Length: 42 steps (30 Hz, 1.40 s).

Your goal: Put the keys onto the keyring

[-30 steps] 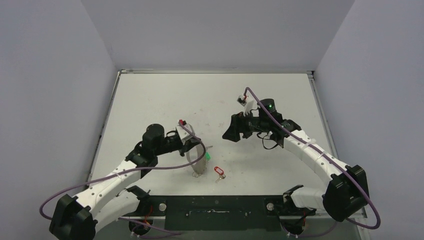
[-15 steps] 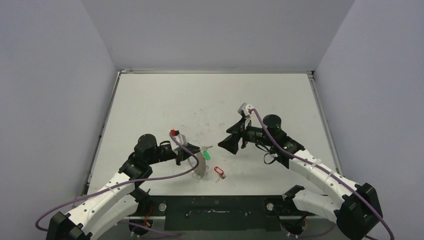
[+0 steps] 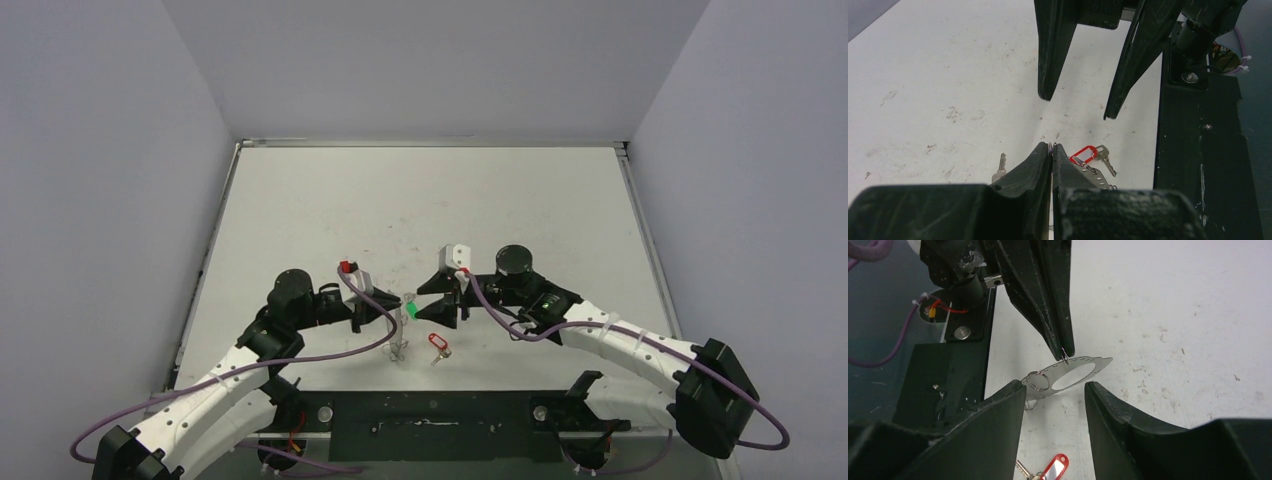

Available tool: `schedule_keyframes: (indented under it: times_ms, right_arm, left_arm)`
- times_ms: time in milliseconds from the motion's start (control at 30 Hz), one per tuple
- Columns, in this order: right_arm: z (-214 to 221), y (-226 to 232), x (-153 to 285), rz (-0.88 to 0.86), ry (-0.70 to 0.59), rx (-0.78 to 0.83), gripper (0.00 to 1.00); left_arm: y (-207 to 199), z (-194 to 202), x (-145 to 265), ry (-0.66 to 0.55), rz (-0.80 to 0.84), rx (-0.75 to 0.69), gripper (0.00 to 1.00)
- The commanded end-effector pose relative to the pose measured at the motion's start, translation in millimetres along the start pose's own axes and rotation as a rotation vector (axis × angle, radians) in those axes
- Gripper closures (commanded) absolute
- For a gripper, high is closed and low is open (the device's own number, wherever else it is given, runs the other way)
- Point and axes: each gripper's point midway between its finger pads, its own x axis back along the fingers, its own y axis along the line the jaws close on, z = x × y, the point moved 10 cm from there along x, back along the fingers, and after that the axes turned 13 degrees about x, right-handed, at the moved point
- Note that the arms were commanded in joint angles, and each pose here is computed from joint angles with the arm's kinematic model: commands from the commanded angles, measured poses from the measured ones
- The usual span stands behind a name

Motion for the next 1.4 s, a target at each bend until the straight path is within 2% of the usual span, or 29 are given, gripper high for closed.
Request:
schedule_keyframes:
  times_ms: [0,67,267,700,800,1000,1200,1367]
  right_arm:
    - [-14,-6,-20,-0.063,-0.049,0.126,0.56]
    - [-12,-5,-26,-0.093,-0.049,0.132,0.63]
    - [-9,-6,-34,-0.092,-0.041,0.148,0.7]
    - [-7,-9,-40,-0.081,-0.047,0.154,0.7]
    - [-9,-8,-42,-0.094,-0.057,0.163,0.75]
    - [-11,-6,-45,-0.113,-0.065,0.155,0.76]
    - [-11,-4,-48,-0.134,-0.065,0.158,1.0]
    - [-8,-4,-48,-0.142,-0.048,0.162,1.0]
  left_arm:
    - [-5,-12,-1,-0.043,0.047,-0.05,1.0]
    - [-6,-13,-1,-0.045,0.051,-0.053,1.0]
    - [-8,-17,-1,-0.058,0.074,-0.074,1.0]
    - [-12,-22,0,-0.073,0.107,-0.095,1.0]
    - [-12,-22,0,-0.075,0.108,-0.093,1.0]
    - [-12,-21,-1,-0.074,0.113,-0.088,1.0]
    - [-12,-21,-1,-0.075,0.113,-0.084,1.0]
    - [-13,-21,-1,-0.078,0.11,-0.088,1.0]
